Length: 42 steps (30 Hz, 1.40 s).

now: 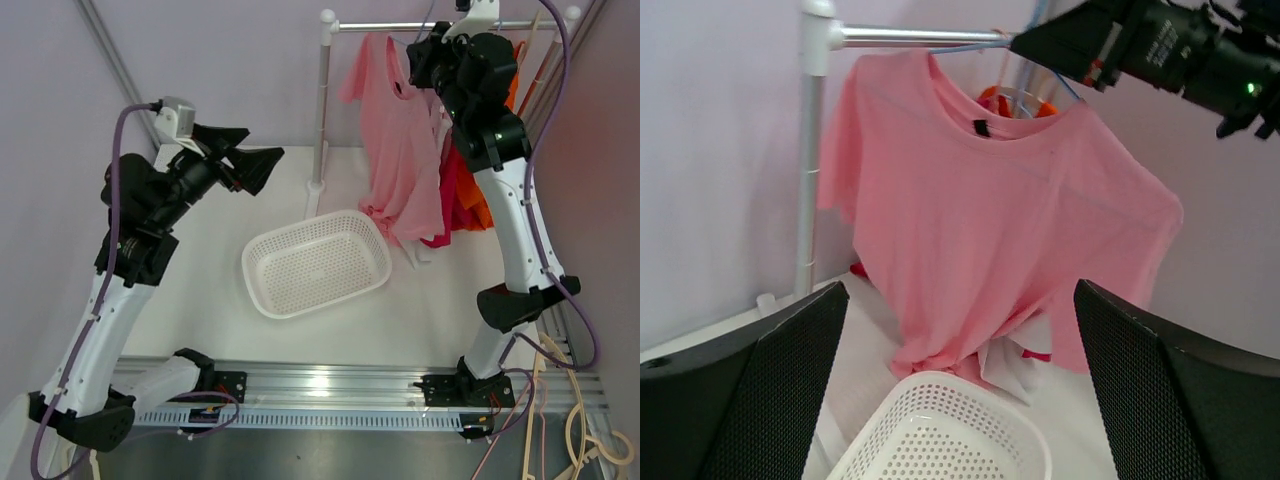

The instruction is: Remove the t-shirt from the hanger

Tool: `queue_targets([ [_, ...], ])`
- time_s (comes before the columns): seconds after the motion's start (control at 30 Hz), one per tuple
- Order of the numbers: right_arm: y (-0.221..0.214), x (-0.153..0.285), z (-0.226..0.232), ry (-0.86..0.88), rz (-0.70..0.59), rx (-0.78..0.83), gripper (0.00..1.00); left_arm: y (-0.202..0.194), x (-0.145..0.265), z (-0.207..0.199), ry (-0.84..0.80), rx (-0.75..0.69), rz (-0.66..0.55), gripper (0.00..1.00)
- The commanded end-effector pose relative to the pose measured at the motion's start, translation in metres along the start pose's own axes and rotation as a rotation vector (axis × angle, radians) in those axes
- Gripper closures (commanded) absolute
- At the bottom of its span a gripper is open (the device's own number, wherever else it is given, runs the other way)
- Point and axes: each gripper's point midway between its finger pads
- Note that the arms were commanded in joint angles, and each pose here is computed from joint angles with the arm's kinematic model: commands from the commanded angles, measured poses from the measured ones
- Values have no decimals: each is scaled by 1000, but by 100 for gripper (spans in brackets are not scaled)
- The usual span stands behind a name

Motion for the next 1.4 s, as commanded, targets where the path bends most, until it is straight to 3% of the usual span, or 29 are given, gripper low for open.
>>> queue_targets([
  [0.0,27,49,33,96,5,-123,100,9,-12,-35,-146,-169,-65,1],
  [0.1,18,77,37,55,32,-187,100,-15,-24,-78,-251,-441,-69,0],
  [0.2,16,104,33,7,25,-256,100,-45,-30,-124,-321,-528,-42,1],
  [0.3,17,125,16,-93,-29,-304,100,-64,-21,-162,-375,-491,-90,0],
  [0.33,19,131,10,-121,-49,-324,100,-50,-16,-180,-387,-465,-167,1],
  [0.43,24,153,3,-175,-92,-391,100,-99,-8,-194,-329,-482,-116,1],
  [0.5,21,166,6,-180,-85,-405,100,-86,0,-219,-312,-454,-210,1],
  [0.53,17,169,4,-197,-82,-409,100,-111,4,-233,-313,-456,-172,1],
  [0.77,0,193,8,-220,-94,-418,100,-117,14,-292,-324,-375,-265,0],
  [1.0,-7,198,12,-210,-71,-402,100,-117,7,-317,-340,-369,-279,1],
  [1.03,-8,198,13,-207,-69,-400,100,-119,1,-320,-348,-388,-253,21],
  [1.1,-8,198,14,-203,-69,-401,100,-127,-14,-321,-310,-397,-176,84],
  [1.13,-7,197,15,-198,-73,-396,100,-124,-20,-322,-298,-401,-158,99],
  [1.2,-5,194,16,-195,-80,-385,100,-127,-12,-327,-331,-419,-165,99],
  [1.33,-4,185,14,-213,-110,-319,100,-92,29,-351,-469,-329,-258,99],
  [1.37,-1,183,12,-227,-133,-298,100,-97,38,-359,-522,-335,-224,99],
])
Point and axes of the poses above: each gripper's point midway between its finger pads, its own x axis back along the fingers, its own z axis along the line the jaws close on, y = z × x, and after that the axes turned 15 degrees about -x, right-handed
